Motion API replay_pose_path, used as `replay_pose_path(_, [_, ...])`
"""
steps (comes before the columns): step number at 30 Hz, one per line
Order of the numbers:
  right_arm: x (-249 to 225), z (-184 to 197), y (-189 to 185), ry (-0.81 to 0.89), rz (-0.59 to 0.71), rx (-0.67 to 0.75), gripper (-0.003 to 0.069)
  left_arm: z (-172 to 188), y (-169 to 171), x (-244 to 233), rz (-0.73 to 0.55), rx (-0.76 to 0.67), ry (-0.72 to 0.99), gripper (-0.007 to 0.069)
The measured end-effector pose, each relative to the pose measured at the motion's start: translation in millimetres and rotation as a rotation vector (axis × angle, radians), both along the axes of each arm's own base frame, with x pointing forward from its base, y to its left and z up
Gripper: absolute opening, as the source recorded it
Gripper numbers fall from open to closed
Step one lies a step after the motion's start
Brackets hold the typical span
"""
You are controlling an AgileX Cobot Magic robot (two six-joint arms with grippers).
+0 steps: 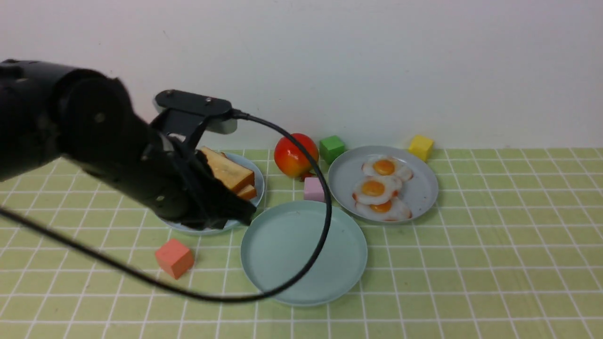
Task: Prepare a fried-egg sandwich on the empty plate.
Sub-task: Use the left arm to grab a slice of bread
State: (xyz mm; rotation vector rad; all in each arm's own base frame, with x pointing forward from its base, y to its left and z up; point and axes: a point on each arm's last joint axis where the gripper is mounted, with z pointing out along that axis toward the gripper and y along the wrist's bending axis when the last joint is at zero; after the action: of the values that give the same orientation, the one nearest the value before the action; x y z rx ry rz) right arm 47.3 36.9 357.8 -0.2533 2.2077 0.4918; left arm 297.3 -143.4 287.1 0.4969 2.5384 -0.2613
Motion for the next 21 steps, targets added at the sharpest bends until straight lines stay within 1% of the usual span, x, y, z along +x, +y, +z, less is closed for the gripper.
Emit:
replay_pose_path(3, [0, 21, 2, -0.014, 0.056, -0.022, -0.0003, -8, 0, 42, 0.04, 0.016, 0.006, -0.0013])
replay_pose_path(4, [0, 22, 2, -0.017, 0.057, -0.021, -0.0003, -9, 0, 44, 0.043, 0.018, 0.007, -0.0013])
replay_pose_path(5, [-1, 28, 3, -0.04, 0.07, -0.02, -0.0003, -13, 1, 63, 0.06, 0.026, 0.007, -0.0013])
replay_pose_path(6, [-2, 30, 3, -0.045, 0.073, -0.021, -0.0003, -18, 1, 69, 0.064, 0.032, 0.015, -0.0013])
replay_pose_path(8, [-4, 36, 3, -0.074, 0.088, -0.023, -0.0003, -28, 3, 98, 0.078, 0.068, 0.008, -0.0012])
replay_pose_path(9, [-4, 36, 3, -0.077, 0.089, -0.024, -0.0003, -29, 3, 100, 0.078, 0.072, 0.008, -0.0011])
replay_pose_path(11, [-4, 37, 4, -0.082, 0.099, -0.029, -0.0001, -42, 2, 119, 0.042, 0.138, 0.0, 0.0031])
replay_pose_path(13, [-4, 37, 4, -0.082, 0.103, -0.035, 0.0001, -48, 0, 128, 0.014, 0.168, -0.017, 0.0097])
replay_pose_path(14, [-4, 37, 4, -0.083, 0.104, -0.035, 0.0001, -47, 0, 128, 0.012, 0.169, -0.02, 0.0112])
replay_pose_path(16, [-4, 37, 4, -0.085, 0.106, -0.038, 0.0003, -57, -2, 136, -0.014, 0.179, -0.042, 0.0197])
replay_pose_path(17, [-4, 37, 4, -0.085, 0.106, -0.038, 0.0002, -61, -3, 139, -0.026, 0.184, -0.051, 0.0257])
replay_pose_path(18, [-4, 37, 4, -0.085, 0.106, -0.039, 0.0002, -63, -4, 140, -0.029, 0.185, -0.051, 0.0265])
replay_pose_path(19, [-4, 37, 4, -0.085, 0.107, -0.039, 0.0003, -69, -4, 142, -0.038, 0.195, -0.056, 0.0316])
replay_pose_path(20, [-4, 37, 4, -0.086, 0.108, -0.04, 0.0004, -74, -5, 145, -0.048, 0.205, -0.06, 0.035])
replay_pose_path(21, [-4, 37, 4, -0.086, 0.108, -0.039, 0.0005, -78, -5, 146, -0.052, 0.212, -0.059, 0.0367])
